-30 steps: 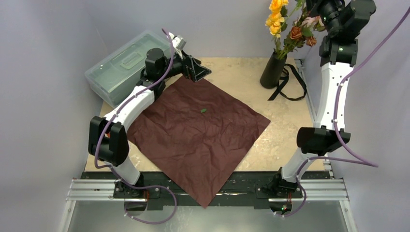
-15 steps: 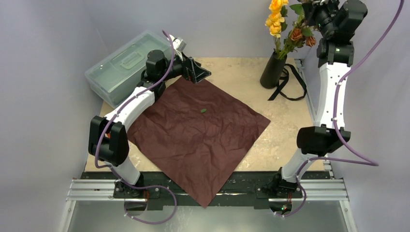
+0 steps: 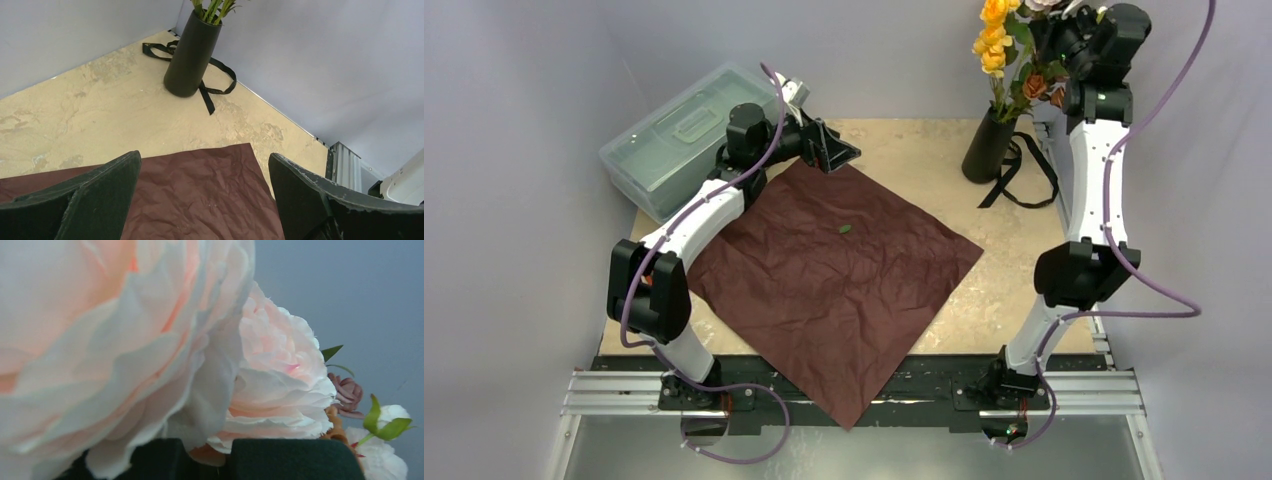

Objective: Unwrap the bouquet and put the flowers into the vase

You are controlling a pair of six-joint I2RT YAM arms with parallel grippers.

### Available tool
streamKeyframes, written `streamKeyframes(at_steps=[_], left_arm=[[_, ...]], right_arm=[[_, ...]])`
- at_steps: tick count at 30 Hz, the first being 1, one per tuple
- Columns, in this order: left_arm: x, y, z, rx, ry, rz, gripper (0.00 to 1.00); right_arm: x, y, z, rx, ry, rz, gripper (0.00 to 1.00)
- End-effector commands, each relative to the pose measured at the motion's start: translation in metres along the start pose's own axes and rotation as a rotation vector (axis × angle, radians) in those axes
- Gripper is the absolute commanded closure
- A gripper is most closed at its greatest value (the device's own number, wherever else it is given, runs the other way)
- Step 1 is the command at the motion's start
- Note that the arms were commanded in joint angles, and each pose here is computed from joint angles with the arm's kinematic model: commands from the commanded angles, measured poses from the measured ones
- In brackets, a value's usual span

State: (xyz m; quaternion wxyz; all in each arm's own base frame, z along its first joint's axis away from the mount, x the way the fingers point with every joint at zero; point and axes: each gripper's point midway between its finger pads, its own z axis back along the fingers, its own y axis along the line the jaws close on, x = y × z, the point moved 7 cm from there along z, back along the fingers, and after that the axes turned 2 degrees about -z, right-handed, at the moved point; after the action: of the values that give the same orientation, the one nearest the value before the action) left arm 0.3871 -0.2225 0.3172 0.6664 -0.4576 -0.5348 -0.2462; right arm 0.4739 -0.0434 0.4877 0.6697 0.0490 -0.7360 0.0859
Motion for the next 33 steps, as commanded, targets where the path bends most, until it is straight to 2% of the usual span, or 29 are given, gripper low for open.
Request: streamKeyframes(at_steps=[1, 16, 23, 25, 26, 33], left_arm=[[0.009, -0.003, 0.000, -0.006, -0.018, -0.037, 0.00], [-0.001, 0.005, 0.001, 0.019, 0.018, -0.032, 0.00], [-0.005, 0.009, 0.002, 0.034, 0.044, -0.033, 0.00], [-0.006, 0.011, 0.002, 0.044, 0.052, -0.037, 0.00], [-0.007, 0.011, 0.003, 0.050, 0.058, -0.038, 0.00], [-0.018, 0.017, 0.011, 0.107, 0.122, -0.036, 0.00]], right_arm=[[-0.013, 0.000, -0.015, -0.007, -0.004, 0.038, 1.00], [-0.108, -0.008, -0.041, -0.008, 0.172, -0.011, 1.00], [-0.132, -0.009, -0.042, -0.014, 0.228, -0.030, 1.00], [-0.132, -0.008, -0.041, -0.010, 0.233, -0.032, 0.95], [-0.130, -0.007, -0.040, -0.008, 0.232, -0.033, 0.89], [-0.100, -0.001, -0.023, -0.007, 0.200, -0.036, 0.37]])
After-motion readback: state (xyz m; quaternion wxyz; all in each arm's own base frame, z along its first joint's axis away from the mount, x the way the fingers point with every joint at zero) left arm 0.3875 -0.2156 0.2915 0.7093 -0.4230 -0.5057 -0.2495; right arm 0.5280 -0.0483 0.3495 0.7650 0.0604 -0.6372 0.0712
